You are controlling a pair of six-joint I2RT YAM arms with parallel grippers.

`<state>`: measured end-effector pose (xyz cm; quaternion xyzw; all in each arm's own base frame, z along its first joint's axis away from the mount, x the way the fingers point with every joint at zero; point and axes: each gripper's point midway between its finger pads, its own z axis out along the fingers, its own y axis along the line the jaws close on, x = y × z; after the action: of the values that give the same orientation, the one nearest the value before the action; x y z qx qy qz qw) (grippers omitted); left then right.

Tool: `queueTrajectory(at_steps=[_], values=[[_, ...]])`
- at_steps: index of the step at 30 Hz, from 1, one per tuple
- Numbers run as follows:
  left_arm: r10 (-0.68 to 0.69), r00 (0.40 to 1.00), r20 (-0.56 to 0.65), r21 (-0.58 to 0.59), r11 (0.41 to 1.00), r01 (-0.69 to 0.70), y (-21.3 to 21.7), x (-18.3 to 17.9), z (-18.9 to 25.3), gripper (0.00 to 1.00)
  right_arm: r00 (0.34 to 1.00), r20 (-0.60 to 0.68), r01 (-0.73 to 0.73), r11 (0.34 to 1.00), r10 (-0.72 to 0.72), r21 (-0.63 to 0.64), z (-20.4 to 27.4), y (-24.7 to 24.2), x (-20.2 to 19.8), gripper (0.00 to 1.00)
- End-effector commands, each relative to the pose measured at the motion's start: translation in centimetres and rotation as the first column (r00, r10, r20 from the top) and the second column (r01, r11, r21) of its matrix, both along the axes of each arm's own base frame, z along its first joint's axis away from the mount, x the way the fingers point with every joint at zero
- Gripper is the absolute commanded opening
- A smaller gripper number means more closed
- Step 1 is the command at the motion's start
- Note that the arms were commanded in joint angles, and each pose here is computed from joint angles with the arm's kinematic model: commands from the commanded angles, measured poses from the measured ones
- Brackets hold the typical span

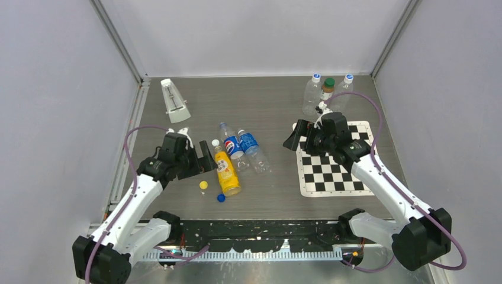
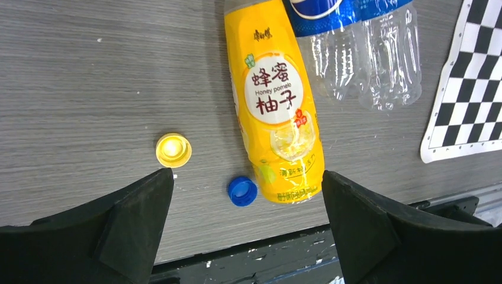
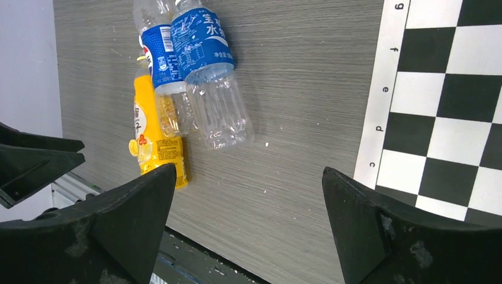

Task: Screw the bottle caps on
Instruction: Pick up the bottle cap from the center of the board.

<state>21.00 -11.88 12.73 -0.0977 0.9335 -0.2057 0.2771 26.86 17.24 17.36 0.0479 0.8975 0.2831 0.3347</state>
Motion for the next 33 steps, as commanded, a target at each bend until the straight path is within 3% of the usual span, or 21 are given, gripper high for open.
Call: queueTrajectory(at_steps=[1, 9, 22, 27, 33], values=[[0.023, 1.0, -0.009, 0.043, 0.999, -0.023, -0.3, -0.2, -0.4, 1.0, 0.998, 0.067, 0.015, 1.0, -0.015, 0.0, 0.7, 0.2, 1.2, 1.0], [0.004, 0.996, -0.087, 0.185, 0.983, 0.012, -0.7, -3.7, -2.8, 0.88, 0.997, 0.069, 0.02, 1.0, -0.02, 0.012, -0.1, 0.5, 1.6, 1.0], [-0.081, 0.985, -0.154, 0.285, 0.951, 0.123, -3.6, -6.6, -5.7, 0.46, 0.998, 0.056, 0.025, 1.0, -0.025, 0.014, -1.1, 0.5, 1.5, 1.0], [-0.129, 0.977, -0.17, 0.337, 0.924, 0.18, -5.3, -6.6, -7.1, 0.39, 0.998, 0.055, 0.025, 1.0, -0.026, 0.011, -1.2, 0.5, 1.5, 1.0], [-0.104, 0.986, -0.129, 0.356, 0.923, 0.144, -5.7, -5.3, -7.7, 0.29, 0.998, 0.055, 0.022, 1.0, -0.022, 0.005, -1.1, 0.4, 1.4, 1.0]])
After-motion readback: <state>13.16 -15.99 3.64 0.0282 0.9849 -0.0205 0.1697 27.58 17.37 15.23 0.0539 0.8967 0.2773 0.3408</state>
